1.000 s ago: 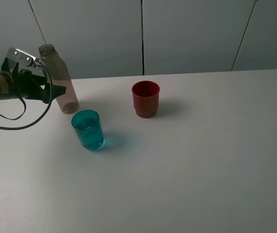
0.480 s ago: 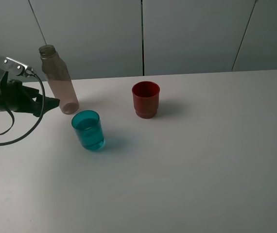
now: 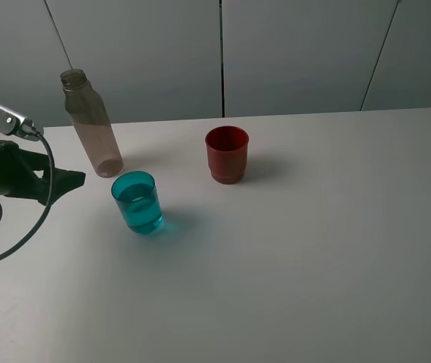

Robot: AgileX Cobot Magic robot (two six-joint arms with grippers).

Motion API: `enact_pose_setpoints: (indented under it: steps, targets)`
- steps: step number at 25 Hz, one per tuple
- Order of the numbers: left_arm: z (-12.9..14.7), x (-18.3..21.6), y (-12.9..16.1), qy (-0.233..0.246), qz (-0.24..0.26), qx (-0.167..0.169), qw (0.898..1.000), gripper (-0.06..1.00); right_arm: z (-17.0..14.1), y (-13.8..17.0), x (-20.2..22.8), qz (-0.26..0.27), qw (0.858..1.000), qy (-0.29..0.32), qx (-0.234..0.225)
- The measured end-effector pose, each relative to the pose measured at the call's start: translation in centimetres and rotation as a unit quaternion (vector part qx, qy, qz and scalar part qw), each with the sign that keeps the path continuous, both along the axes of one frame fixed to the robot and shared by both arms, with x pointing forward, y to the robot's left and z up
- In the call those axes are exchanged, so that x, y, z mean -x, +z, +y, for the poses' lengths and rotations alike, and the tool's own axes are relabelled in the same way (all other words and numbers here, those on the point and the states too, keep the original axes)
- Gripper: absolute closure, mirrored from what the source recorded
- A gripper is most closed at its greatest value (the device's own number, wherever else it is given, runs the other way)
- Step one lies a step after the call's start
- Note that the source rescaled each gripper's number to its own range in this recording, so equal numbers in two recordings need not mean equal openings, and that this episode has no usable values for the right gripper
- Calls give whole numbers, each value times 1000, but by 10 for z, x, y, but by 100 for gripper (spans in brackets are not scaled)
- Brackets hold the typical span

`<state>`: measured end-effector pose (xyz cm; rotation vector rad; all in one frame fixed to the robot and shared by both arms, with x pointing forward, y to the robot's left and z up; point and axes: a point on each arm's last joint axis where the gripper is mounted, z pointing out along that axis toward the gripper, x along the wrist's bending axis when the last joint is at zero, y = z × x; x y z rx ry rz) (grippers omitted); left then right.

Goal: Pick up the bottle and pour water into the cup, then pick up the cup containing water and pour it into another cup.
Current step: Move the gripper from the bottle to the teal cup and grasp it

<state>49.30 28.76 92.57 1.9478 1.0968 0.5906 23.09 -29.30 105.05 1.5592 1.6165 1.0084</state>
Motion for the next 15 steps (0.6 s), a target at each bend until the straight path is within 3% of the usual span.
enact_pose_setpoints:
  steps: [6,15]
  targets:
    - [-4,23,5,-15,-4,-8,1000,-6,0,0,0,0,1000,0,0]
    - [-10,46,4,-24,5,12,1000,-6,0,0,0,0,1000,0,0]
